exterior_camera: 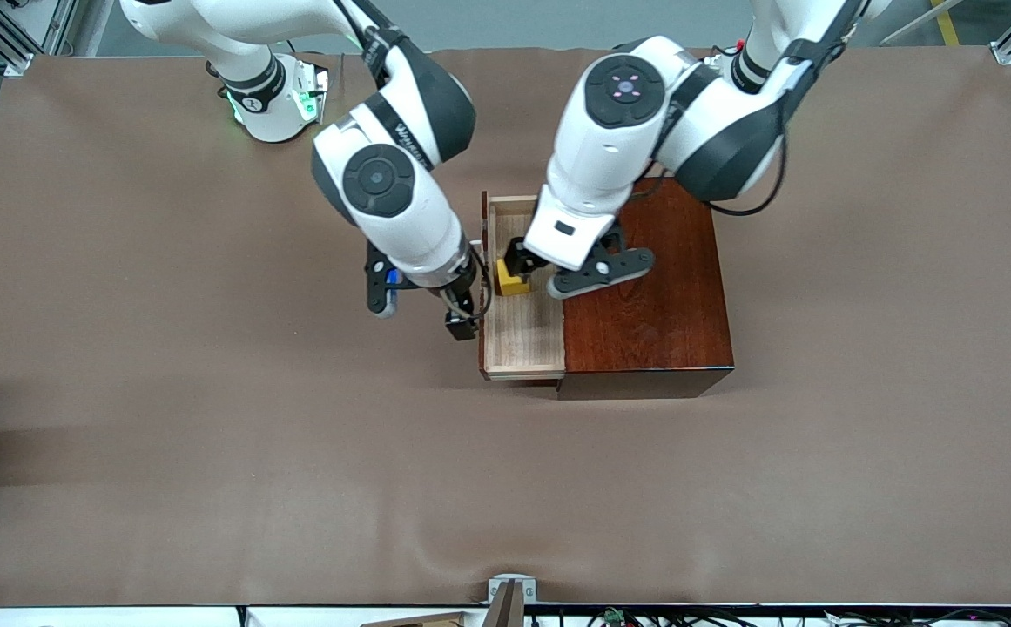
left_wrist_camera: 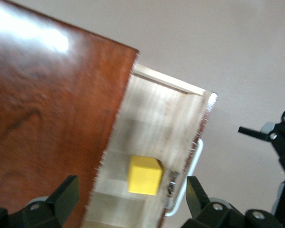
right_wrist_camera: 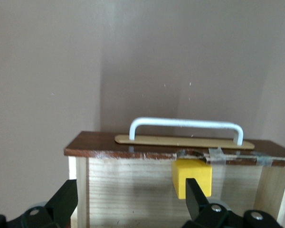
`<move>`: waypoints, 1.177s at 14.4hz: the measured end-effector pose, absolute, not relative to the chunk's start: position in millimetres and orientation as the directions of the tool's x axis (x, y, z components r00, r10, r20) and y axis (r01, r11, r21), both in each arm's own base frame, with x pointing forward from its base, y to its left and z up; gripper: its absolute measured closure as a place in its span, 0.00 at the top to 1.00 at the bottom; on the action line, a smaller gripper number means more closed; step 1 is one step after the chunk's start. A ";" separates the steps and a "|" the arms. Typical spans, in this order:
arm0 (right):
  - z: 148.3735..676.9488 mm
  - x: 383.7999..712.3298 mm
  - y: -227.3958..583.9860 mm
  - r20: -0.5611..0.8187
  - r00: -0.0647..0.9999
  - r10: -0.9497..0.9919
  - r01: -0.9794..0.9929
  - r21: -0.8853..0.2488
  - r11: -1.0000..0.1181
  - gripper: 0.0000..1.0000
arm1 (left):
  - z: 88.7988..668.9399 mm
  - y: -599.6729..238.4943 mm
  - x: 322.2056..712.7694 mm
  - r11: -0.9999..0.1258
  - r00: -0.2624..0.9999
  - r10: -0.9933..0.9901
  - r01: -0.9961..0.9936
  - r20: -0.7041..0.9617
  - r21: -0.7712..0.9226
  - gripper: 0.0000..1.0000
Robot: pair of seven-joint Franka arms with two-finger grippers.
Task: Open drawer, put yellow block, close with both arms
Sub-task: 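Lower the cube into the drawer while the left gripper moves to the box, then open the right gripper and withdraw it while the left gripper pushes the drawer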
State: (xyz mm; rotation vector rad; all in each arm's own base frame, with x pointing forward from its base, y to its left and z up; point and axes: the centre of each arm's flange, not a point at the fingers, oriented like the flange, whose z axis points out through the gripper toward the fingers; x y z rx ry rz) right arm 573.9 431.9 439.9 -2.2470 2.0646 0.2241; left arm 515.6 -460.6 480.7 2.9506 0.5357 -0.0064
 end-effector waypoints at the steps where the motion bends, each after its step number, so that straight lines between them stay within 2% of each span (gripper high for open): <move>1: 443.9 578.1 423.5 -0.158 0.089 -0.983 -0.994 0.045 -0.098 1.00 | 477.2 -469.3 512.1 -0.922 0.933 0.358 0.360 -0.035 0.143 1.00; 6: 464.8 600.5 380.8 -0.150 0.172 -0.974 -0.983 0.040 -0.180 1.00 | 456.0 -501.0 502.9 -0.886 0.904 0.424 0.427 -0.056 0.180 1.00; 12: 481.3 608.0 359.2 -0.093 0.311 -0.946 -0.950 -0.007 -0.312 1.00 | 420.8 -559.7 485.4 -0.802 0.827 0.561 0.554 -0.036 0.225 1.00; 17: 499.8 633.4 280.2 -0.093 0.445 -0.891 -0.894 0.012 -0.448 1.00 | 374.0 -615.8 462.5 -0.692 0.729 0.684 0.636 0.030 0.342 1.00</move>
